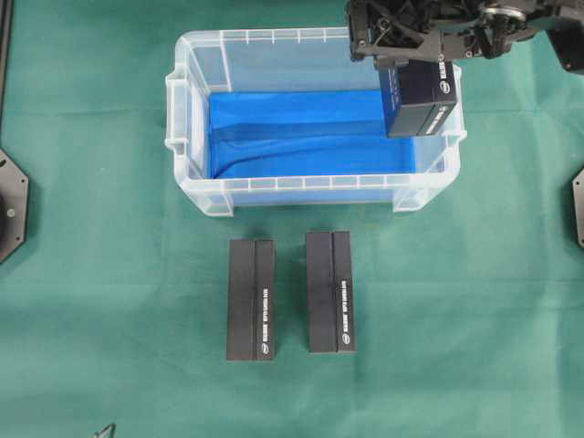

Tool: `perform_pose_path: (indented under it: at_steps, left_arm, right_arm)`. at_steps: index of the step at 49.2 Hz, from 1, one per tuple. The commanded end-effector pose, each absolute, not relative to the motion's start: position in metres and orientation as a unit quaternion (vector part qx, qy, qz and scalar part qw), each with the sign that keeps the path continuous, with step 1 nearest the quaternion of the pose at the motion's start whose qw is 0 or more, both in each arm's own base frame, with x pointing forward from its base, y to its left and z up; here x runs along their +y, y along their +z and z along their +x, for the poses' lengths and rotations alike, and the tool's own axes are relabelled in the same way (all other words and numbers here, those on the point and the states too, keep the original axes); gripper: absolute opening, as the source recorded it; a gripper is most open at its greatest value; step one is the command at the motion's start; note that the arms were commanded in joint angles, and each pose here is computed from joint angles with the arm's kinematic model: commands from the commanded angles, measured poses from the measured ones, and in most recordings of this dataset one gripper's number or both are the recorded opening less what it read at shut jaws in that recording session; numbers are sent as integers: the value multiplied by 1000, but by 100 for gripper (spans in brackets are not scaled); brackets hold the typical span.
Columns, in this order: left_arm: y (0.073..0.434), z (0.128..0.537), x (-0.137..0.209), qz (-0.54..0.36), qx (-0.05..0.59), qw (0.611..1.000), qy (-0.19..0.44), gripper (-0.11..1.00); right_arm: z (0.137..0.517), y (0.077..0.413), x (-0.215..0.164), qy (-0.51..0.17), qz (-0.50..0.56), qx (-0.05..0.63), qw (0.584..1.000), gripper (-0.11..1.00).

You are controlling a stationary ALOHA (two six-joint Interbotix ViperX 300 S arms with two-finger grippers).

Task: Take the box out of the case with the right arm.
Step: 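Lift the right box straight up out of the case, then carry the box forward and lower it right of the other boxes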

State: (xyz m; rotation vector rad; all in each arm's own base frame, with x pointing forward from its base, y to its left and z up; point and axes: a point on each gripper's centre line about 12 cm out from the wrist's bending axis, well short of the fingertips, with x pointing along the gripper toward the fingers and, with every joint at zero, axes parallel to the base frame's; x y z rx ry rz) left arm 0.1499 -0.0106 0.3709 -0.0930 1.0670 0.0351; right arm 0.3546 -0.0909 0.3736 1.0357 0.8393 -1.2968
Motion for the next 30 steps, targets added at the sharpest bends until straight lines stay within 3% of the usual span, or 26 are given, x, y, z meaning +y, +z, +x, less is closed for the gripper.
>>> perform_pose_path:
  at_steps: [1, 30]
  left_arm:
    - [374, 151, -11, -43, 505, 862, 15, 2]
    - [374, 152, -11, -43, 505, 862, 15, 2]
  right_arm:
    - [348, 394, -89, -547, 458, 341, 612, 66]
    - [351, 393, -75, -540, 457, 346, 616, 66]
